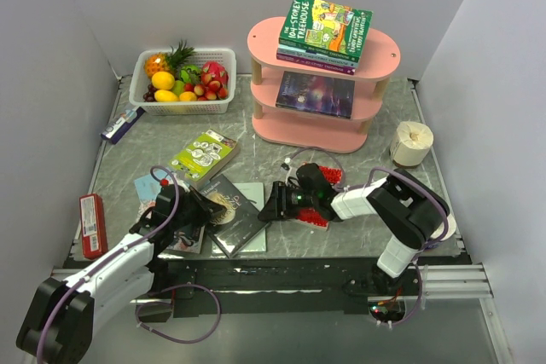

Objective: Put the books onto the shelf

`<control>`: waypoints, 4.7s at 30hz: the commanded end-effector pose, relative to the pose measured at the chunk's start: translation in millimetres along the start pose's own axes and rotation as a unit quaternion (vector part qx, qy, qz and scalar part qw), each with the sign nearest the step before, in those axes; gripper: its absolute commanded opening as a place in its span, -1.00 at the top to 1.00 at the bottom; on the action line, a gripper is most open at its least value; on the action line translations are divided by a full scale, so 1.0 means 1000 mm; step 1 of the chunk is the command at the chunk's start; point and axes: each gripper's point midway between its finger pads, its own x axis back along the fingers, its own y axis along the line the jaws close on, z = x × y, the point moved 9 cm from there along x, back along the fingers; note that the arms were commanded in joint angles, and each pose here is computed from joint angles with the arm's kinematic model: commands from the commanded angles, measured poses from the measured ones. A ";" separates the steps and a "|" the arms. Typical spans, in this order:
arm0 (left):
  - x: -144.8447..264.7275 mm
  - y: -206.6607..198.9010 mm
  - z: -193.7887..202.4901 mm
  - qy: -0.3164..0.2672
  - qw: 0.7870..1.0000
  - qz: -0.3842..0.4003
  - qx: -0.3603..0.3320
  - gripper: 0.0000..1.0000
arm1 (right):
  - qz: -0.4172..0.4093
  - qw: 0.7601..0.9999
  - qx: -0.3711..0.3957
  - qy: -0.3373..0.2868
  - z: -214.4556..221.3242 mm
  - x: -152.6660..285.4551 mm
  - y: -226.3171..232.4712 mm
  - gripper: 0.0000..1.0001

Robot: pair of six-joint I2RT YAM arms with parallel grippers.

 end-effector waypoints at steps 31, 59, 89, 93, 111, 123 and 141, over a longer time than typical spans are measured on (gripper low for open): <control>-0.005 0.040 0.013 0.018 0.992 -0.121 -0.024 0.95 | -0.202 0.976 0.001 0.083 0.008 -0.002 0.030 0.36; 0.057 -0.064 0.008 -0.080 0.939 -0.314 -0.114 0.82 | 0.113 0.979 0.122 -0.118 -0.034 0.021 0.041 0.03; 0.033 -0.001 0.043 -0.053 0.909 -0.409 -0.058 0.97 | 0.073 0.985 0.140 -0.063 -0.037 -0.005 0.068 -0.38; 0.027 0.000 0.043 -0.053 0.910 -0.407 -0.061 0.95 | 0.068 0.989 0.129 -0.038 -0.032 -0.014 0.060 -0.37; -0.017 0.000 0.056 -0.012 0.920 -0.373 -0.118 0.97 | 0.058 0.993 0.095 0.040 0.007 -0.013 0.028 -0.38; -0.039 -0.042 0.059 -0.024 0.927 -0.334 -0.168 0.97 | 0.105 0.990 0.091 0.017 0.030 0.019 0.011 -0.39; -0.039 -0.038 0.061 -0.018 0.932 -0.318 -0.170 0.98 | -0.009 0.992 0.100 -0.077 0.027 0.040 0.034 -0.12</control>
